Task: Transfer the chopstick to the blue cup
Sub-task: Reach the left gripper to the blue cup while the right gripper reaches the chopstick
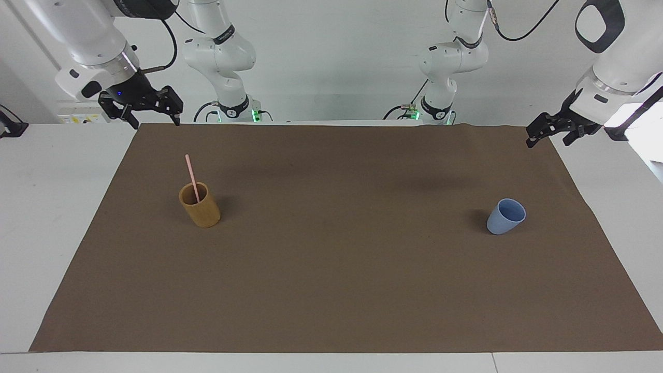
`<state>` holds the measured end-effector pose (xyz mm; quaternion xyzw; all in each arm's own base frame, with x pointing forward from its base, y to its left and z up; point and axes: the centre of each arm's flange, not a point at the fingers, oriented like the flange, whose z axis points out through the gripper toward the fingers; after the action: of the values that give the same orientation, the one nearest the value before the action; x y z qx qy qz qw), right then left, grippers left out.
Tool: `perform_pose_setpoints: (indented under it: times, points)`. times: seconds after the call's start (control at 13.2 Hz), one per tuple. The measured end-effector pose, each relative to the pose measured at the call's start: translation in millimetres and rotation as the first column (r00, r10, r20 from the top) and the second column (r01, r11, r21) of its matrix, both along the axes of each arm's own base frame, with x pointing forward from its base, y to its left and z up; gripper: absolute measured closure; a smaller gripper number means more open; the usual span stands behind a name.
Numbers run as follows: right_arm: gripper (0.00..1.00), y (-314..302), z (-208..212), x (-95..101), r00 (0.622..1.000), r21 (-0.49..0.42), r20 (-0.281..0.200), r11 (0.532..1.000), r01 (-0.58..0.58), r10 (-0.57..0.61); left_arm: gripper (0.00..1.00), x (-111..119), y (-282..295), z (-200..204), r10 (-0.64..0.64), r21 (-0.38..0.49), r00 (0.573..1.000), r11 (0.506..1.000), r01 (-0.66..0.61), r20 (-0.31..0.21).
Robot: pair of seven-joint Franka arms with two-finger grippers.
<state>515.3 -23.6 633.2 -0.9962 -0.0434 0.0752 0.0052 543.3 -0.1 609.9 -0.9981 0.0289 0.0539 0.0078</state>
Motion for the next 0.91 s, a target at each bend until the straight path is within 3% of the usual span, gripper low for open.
perform_pose_setpoints:
  times: [0.38, 0.53, 0.68, 0.91]
  points:
    - [0.00, 0, 0, 0.0, 1.000, 0.000, 0.000, 1.000, 0.000, 0.000, 0.00, 1, 0, -9, 0.006, 0.001, 1.000, 1.000, -0.006, -0.016]
    - [0.00, 0, 0, 0.0, 1.000, 0.000, 0.000, 1.000, -0.001, 0.001, 0.00, 8, 1, -19, 0.034, 0.004, 0.999, 0.999, -0.034, 0.032]
    - [0.00, 0, 0, 0.0, 1.000, 0.000, 0.000, 1.000, -0.001, 0.001, 0.00, 17, 1, -58, 0.070, 0.003, 0.994, 0.997, -0.071, 0.081]
    - [0.00, 5, -7, -1.4, 1.000, 0.002, -0.021, 1.000, -0.011, 0.011, 0.00, 32, 12, -134, 0.105, -0.002, 0.992, 0.994, -0.106, 0.073]
